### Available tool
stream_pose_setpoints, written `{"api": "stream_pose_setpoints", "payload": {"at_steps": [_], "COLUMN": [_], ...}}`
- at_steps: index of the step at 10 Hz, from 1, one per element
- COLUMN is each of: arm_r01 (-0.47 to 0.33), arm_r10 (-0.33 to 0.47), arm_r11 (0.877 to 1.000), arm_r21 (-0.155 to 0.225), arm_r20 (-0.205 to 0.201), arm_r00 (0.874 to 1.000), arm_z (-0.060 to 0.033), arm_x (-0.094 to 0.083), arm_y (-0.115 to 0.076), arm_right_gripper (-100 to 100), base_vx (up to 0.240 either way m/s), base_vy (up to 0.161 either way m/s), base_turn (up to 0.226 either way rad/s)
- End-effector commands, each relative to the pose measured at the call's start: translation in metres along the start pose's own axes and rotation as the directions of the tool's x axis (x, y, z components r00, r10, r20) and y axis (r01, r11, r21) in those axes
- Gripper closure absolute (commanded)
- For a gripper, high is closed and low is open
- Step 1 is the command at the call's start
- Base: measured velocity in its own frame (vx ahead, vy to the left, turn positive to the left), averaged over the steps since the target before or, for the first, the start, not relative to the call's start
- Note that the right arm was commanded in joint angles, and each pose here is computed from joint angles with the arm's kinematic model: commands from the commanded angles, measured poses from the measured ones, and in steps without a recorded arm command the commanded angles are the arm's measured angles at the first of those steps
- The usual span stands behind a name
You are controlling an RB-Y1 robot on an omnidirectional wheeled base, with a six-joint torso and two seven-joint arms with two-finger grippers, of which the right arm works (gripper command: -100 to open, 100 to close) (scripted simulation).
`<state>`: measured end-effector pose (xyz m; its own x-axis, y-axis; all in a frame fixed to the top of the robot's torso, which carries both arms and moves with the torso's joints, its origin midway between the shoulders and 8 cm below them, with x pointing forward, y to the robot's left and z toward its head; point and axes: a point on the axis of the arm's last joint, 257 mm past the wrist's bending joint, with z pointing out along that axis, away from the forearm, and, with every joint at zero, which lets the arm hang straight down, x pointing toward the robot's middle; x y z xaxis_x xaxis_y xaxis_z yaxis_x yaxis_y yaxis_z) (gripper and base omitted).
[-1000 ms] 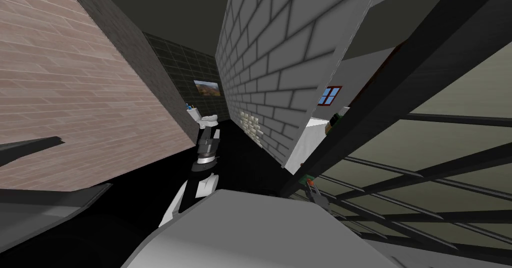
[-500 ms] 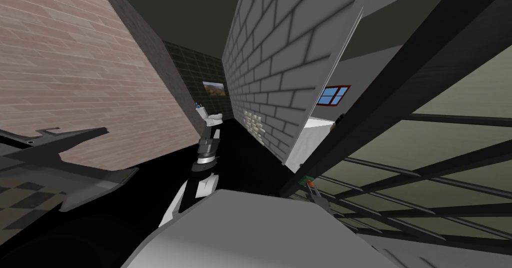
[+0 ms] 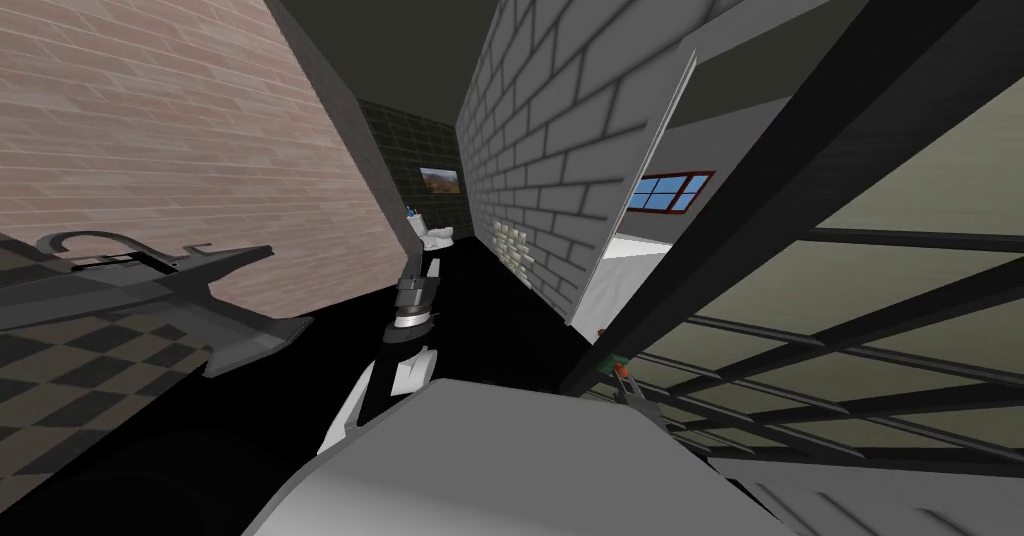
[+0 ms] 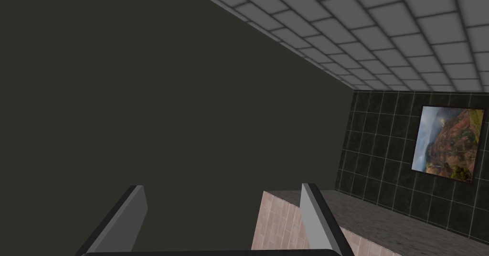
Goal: Pull the door open
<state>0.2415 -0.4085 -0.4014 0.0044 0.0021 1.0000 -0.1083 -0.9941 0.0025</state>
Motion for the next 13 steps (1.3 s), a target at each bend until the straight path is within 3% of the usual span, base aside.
{"api": "stream_pose_setpoints", "payload": {"at_steps": [1, 13], "arm_r01": [-0.003, -0.003], "arm_r10": [0.003, 0.003], "arm_r11": [1.000, 0.997], "arm_r21": [0.010, 0.076], "arm_r20": [-0.001, -0.001], "arm_r00": [1.000, 1.000], "arm_z": [-0.0015, -0.0076], "arm_x": [-0.0002, 0.0002], "arm_y": [-0.0017, -0.0005], "arm_right_gripper": [100, 100], "base_vx": [-0.167, -0.184], "base_vy": [-0.033, -0.025], "base_turn": [0.104, 0.109]}}
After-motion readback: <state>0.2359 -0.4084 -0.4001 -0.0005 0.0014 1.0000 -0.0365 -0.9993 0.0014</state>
